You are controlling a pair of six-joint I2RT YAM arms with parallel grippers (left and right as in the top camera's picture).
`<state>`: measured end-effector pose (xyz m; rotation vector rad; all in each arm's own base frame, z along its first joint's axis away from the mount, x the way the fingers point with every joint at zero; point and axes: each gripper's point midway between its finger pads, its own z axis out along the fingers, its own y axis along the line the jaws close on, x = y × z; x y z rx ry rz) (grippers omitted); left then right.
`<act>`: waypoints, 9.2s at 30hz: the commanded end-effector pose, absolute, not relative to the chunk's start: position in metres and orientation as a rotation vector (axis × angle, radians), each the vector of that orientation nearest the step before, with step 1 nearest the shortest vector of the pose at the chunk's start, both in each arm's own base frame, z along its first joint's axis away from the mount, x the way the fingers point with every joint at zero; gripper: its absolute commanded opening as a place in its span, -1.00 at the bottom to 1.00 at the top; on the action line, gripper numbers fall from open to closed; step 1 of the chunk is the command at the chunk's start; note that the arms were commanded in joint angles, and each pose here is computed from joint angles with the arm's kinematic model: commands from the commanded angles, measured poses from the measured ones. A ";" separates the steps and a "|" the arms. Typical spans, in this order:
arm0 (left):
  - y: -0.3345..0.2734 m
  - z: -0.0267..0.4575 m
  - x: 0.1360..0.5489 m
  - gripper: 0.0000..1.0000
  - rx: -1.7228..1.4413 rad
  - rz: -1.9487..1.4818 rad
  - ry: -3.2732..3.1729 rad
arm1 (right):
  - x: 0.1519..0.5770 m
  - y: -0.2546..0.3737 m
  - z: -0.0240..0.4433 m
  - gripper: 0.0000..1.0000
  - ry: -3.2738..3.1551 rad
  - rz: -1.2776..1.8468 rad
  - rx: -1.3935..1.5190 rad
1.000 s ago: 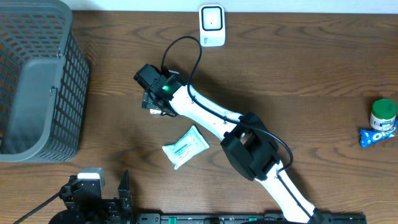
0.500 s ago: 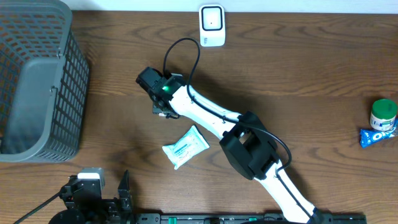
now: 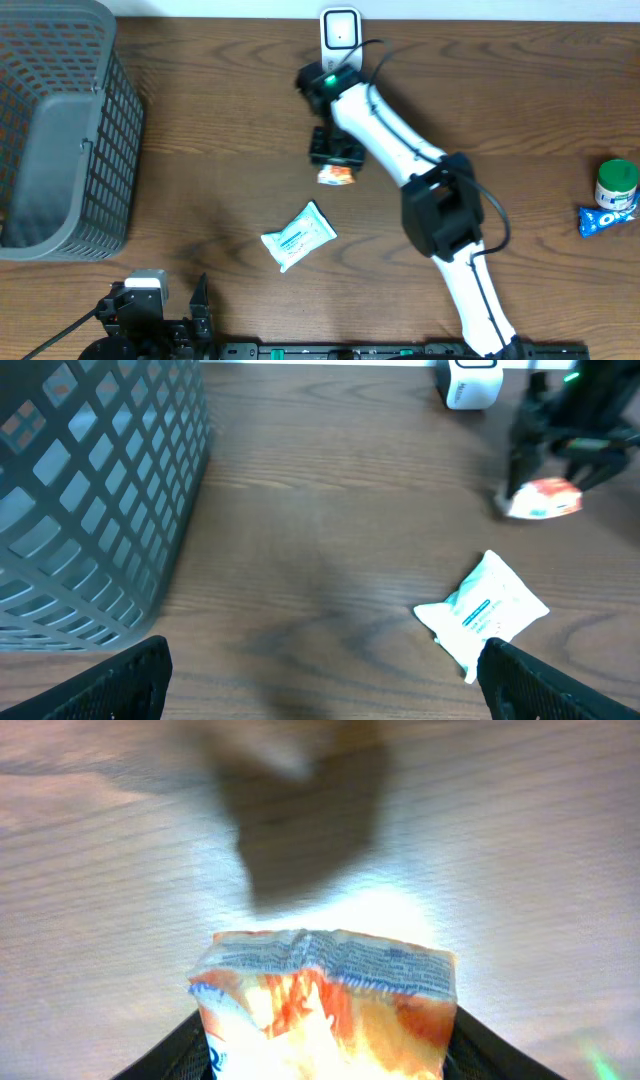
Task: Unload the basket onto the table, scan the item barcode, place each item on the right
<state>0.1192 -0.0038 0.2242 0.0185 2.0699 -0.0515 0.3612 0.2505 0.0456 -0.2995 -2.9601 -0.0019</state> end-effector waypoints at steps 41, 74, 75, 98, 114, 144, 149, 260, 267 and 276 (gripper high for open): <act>-0.002 0.225 0.118 0.96 0.021 -0.038 2.064 | 0.462 0.241 0.092 -0.24 -3.220 -0.569 0.097; -0.002 0.225 0.118 0.96 0.021 -0.038 2.064 | 0.671 0.253 0.114 0.02 -4.306 -0.276 -0.049; -0.002 0.225 0.118 0.96 0.021 -0.038 2.064 | 0.671 0.253 0.114 0.02 -4.310 -0.275 -0.050; -0.002 0.225 0.118 0.96 0.021 -0.038 2.064 | 0.560 0.142 0.248 -0.06 -3.979 0.344 0.122; -0.002 0.225 0.118 0.96 0.021 -0.038 2.063 | 0.436 -0.126 0.102 0.06 -3.173 0.592 -0.485; -0.002 0.225 0.118 0.96 0.021 -0.038 2.064 | 0.444 0.072 0.147 0.99 -3.075 -0.922 -0.225; -0.002 0.225 0.118 0.96 0.021 -0.038 2.064 | 0.375 0.182 0.127 0.99 -2.892 -0.809 0.278; -0.002 0.225 0.118 0.96 0.021 -0.038 2.064 | 0.224 0.367 0.040 0.56 -2.310 -0.568 2.043; -0.002 0.225 0.118 0.96 0.021 -0.038 2.064 | 0.221 0.361 0.022 0.33 -2.279 -0.540 2.007; -0.002 0.225 0.118 0.96 0.021 -0.038 2.064 | 0.217 0.349 0.002 0.01 -2.249 -0.509 1.922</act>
